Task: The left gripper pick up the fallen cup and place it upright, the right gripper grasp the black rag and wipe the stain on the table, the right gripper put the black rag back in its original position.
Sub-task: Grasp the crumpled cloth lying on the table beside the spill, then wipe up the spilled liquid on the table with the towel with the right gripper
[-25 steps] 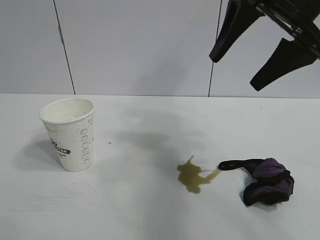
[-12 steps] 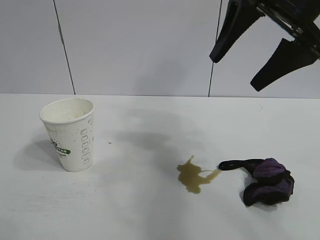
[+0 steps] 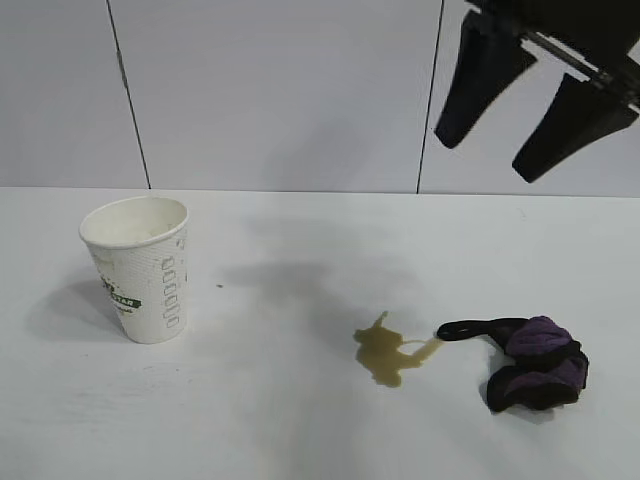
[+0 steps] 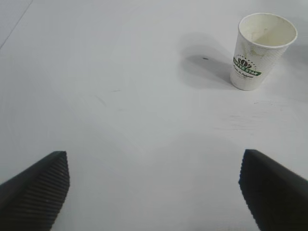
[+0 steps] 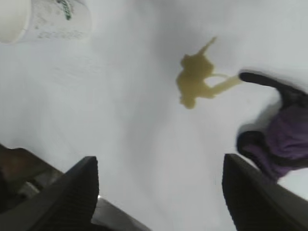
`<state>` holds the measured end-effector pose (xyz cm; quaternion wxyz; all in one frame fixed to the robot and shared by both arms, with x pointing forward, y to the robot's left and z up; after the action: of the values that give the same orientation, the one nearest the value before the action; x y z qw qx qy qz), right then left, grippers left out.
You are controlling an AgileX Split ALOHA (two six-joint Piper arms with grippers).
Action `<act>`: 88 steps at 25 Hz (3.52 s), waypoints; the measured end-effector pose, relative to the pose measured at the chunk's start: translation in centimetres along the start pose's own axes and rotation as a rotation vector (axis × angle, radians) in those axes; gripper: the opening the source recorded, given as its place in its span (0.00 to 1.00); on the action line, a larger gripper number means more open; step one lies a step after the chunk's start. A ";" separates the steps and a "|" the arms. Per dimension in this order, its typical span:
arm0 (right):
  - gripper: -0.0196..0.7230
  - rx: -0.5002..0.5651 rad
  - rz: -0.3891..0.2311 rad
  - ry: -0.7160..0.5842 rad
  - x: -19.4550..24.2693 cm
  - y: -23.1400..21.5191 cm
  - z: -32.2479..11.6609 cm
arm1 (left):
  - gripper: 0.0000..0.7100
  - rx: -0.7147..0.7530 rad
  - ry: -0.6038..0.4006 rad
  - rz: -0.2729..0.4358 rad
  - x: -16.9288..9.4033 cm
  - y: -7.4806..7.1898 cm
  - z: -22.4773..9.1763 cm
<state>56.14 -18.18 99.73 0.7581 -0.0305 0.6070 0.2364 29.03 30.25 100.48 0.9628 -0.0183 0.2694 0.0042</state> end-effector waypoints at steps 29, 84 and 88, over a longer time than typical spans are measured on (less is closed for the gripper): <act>0.69 -0.031 -0.257 0.200 13.7 -5.9 -5.7 | 0.97 -0.001 0.000 -0.001 0.0 0.0 0.0; 0.15 -0.192 -0.315 0.223 17.6 0.6 -0.6 | 0.97 -0.004 0.000 -0.001 0.0 0.0 0.0; 0.15 -0.106 -0.351 0.211 16.9 -1.7 -0.3 | 0.97 -0.004 0.000 -0.001 0.0 0.0 0.0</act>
<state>59.14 -14.37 83.40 0.7170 -0.2001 0.6553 0.1279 29.05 30.25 100.49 0.9628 -0.0203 0.2694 0.0043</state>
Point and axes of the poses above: a point on each arm's last joint axis where the gripper is mounted, x pointing out along that axis toward the gripper, y along the wrist's bending axis when the last joint is at zero, z = x × y, the point moved 7 cm from there along x, pointing out along that axis toward the gripper, and after that the axes turned 5 degrees about -x, right-handed, at the moved point
